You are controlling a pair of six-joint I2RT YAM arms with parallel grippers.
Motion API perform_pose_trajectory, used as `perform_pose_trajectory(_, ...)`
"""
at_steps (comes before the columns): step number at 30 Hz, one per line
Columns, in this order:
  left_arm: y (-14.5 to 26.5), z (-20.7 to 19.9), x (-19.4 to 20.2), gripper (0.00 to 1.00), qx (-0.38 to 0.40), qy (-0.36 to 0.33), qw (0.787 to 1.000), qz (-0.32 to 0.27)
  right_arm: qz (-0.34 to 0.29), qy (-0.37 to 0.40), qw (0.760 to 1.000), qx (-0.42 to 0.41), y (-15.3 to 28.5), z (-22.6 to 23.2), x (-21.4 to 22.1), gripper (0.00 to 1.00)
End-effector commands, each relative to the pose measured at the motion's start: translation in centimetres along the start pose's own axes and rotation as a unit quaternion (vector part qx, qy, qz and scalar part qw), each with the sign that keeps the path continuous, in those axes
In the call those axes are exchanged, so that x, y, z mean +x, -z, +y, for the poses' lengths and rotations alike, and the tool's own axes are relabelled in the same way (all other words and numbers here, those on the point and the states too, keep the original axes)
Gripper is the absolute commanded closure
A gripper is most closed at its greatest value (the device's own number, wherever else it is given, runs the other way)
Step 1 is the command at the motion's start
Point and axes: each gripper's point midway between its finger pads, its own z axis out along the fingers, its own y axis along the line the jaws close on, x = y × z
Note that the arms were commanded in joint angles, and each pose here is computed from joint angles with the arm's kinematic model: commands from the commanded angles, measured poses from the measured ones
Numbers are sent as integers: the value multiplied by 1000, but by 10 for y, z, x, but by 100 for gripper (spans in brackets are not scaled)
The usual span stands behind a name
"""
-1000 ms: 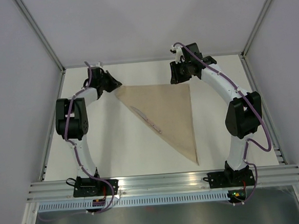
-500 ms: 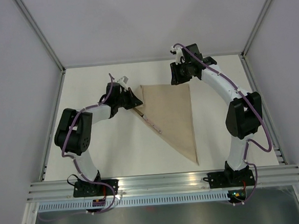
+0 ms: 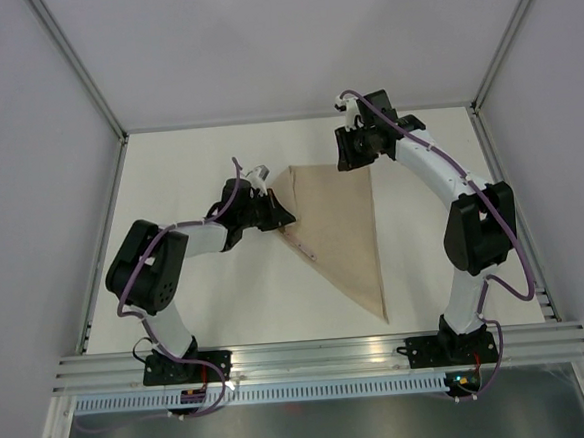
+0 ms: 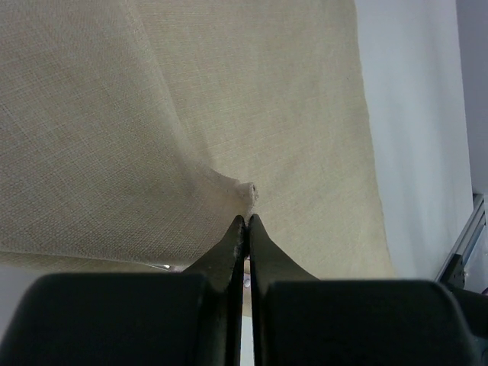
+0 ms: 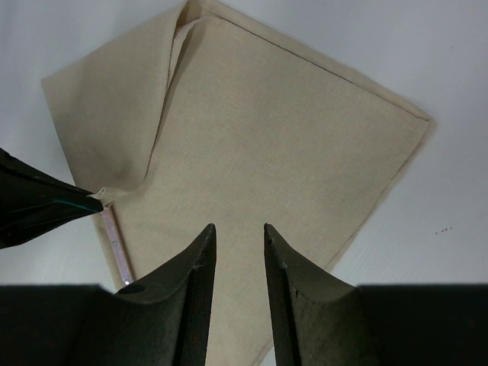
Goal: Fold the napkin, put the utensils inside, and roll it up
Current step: Fold the napkin at the center of the board.
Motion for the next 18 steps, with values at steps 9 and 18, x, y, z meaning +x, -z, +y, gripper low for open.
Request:
perform_pose_trajectory(9,10,-37,4,98,53,-26,998,-29,-25,1,1000,14,16,-6,-10,63)
perform_pose_trajectory(18,8,-44,27,98,75,-40,996,-4,-23,1,1000,20,12,-10,-7,63)
